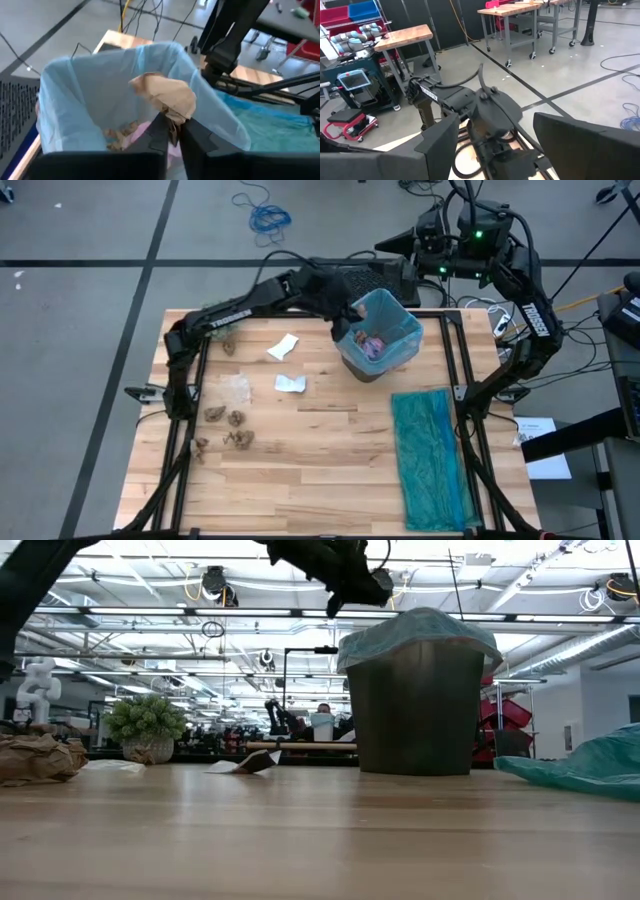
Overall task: Place trash/remove bag and relplace
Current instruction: Put the brown paper into the trash bin, then put the white paper into the trash bin
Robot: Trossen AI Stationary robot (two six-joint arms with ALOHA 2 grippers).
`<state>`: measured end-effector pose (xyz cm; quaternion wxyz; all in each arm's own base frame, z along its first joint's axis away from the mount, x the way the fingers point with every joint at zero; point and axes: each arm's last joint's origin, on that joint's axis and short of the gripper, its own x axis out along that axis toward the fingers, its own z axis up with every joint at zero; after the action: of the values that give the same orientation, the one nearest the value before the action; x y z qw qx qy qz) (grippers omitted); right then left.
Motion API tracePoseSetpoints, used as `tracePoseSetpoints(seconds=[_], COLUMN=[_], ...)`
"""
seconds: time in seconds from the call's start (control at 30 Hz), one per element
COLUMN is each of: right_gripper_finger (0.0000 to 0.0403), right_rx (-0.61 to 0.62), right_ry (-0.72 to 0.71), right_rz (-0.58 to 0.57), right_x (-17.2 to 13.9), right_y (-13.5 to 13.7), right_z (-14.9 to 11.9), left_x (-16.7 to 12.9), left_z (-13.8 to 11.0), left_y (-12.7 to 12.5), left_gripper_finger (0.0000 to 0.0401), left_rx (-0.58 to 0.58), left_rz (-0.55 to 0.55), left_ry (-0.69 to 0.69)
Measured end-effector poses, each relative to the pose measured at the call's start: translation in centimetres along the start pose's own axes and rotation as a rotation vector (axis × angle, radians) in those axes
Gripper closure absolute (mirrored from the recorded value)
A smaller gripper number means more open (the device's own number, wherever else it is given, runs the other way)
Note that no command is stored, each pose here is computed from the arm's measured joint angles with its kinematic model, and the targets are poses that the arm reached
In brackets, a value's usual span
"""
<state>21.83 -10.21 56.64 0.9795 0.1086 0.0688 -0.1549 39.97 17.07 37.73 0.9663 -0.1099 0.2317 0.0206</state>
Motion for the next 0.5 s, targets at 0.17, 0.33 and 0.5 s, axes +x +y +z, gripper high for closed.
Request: tracePoseSetpoints(seconds=[0.17, 0.33, 0.5], right_gripper_finger=[0.0152, 0.0152, 0.0152], right_rx=[0.0, -0.004, -0.004], right_ry=[0.001, 0.001, 0.001], right_rz=[0.001, 0.001, 0.001], right_x=[0.0, 0.0, 0.0], right_y=[0.01, 0.01, 0.0], right_z=[-0.01, -0.01, -0.01], left_x=[0.1, 0.08, 0.09], left_z=[-0.05, -0.02, -0.03], left_y=[-0.01, 0.03, 0.02], left_gripper_finger=[0.0285, 0.0225, 0.0189], left_rx=[-0.002, -0.001, -0.001], left_rz=[-0.001, 0.003, 0.006], left_ry=[0.004, 0.0, 0.002])
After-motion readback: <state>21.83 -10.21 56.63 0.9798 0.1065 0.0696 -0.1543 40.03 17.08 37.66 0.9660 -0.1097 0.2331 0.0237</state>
